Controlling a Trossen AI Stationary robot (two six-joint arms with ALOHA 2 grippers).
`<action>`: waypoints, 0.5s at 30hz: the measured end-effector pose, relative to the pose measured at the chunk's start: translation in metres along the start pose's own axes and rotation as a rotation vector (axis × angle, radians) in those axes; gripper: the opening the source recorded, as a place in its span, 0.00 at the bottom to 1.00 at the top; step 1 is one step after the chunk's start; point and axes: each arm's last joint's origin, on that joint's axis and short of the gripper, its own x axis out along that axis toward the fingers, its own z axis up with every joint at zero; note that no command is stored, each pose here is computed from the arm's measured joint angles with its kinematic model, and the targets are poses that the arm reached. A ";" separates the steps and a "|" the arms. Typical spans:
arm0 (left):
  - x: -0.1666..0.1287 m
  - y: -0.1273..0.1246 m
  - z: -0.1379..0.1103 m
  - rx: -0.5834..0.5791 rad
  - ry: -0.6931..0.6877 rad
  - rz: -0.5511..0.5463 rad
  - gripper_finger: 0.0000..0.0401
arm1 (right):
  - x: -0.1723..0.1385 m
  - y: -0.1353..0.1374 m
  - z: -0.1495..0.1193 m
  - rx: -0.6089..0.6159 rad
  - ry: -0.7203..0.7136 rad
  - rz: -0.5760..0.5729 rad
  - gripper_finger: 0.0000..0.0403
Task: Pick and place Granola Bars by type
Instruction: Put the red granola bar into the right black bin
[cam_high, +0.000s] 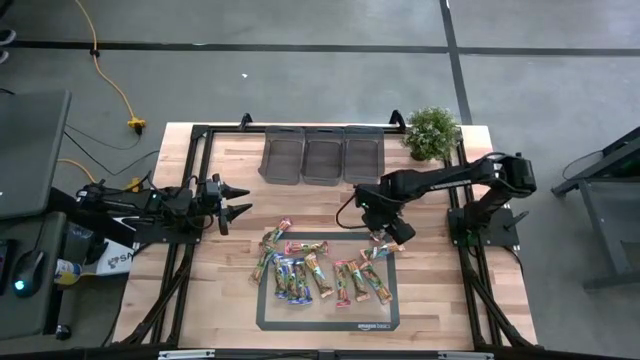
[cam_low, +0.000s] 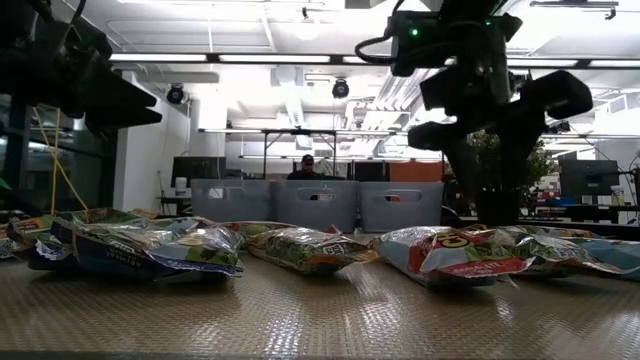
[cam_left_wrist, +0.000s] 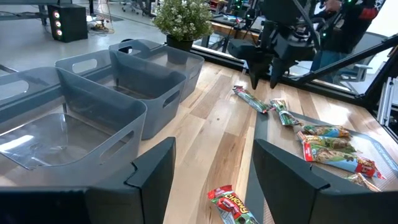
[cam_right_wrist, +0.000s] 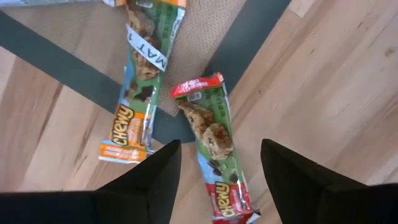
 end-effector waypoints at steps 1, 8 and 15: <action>0.000 0.000 0.000 0.000 0.000 0.000 0.53 | 0.000 0.000 -0.002 0.006 0.011 0.009 0.51; 0.000 0.000 0.000 0.000 0.000 0.000 0.53 | -0.002 0.000 -0.024 0.066 0.031 0.049 0.51; 0.000 0.000 0.000 0.000 0.000 0.000 0.53 | 0.007 0.015 -0.056 0.055 -0.013 -0.022 0.51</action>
